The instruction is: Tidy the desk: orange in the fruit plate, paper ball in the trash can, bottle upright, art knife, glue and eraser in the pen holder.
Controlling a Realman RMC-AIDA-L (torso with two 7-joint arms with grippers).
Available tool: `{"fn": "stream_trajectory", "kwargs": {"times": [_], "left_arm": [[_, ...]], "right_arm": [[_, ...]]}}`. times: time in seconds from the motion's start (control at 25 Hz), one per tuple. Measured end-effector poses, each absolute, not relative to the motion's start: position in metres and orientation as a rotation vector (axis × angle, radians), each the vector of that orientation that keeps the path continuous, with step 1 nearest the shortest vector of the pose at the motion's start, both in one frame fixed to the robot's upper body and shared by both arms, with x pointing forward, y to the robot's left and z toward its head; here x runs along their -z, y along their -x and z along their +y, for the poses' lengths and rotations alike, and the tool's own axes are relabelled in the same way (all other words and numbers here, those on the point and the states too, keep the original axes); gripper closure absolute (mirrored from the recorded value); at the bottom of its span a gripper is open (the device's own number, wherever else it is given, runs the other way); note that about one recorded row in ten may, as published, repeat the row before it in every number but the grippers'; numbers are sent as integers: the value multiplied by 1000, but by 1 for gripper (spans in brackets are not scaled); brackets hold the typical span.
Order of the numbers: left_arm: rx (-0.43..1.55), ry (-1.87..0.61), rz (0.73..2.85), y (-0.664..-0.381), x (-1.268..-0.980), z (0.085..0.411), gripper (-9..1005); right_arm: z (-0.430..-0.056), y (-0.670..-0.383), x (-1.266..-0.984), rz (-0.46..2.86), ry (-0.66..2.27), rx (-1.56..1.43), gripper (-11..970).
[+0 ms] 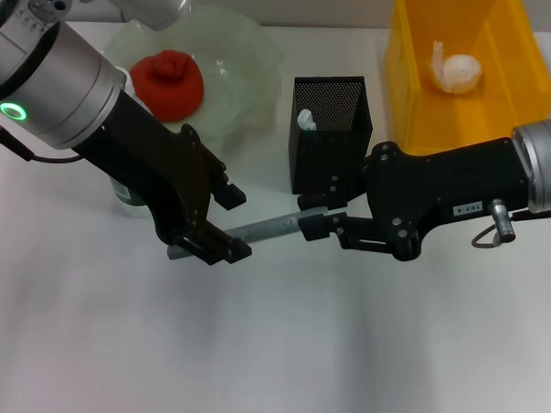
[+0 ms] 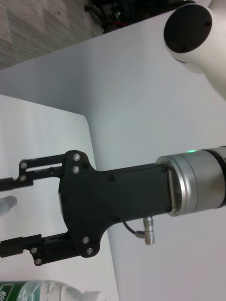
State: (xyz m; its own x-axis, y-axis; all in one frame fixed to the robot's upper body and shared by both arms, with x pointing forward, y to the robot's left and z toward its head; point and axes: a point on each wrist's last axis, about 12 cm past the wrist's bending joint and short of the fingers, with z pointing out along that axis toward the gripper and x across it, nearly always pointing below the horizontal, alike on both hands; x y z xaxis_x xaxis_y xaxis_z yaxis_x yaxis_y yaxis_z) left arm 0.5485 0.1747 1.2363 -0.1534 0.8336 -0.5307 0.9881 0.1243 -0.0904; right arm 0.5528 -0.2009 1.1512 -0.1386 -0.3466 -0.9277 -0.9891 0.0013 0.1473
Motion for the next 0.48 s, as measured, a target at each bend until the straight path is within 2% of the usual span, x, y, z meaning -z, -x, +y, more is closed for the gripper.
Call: {"fn": "stream_trajectory", "kwargs": {"times": [0.2, 0.48], "left_arm": [[602, -1751, 2052, -550, -1238, 177, 312], [615, -1673, 2021, -555, -1243, 188, 229]], "right_arm": [[-202, -553, -1150, 1576, 1406, -1143, 788], [-211, -552, -1144, 1608, 1333, -1110, 786]]}}
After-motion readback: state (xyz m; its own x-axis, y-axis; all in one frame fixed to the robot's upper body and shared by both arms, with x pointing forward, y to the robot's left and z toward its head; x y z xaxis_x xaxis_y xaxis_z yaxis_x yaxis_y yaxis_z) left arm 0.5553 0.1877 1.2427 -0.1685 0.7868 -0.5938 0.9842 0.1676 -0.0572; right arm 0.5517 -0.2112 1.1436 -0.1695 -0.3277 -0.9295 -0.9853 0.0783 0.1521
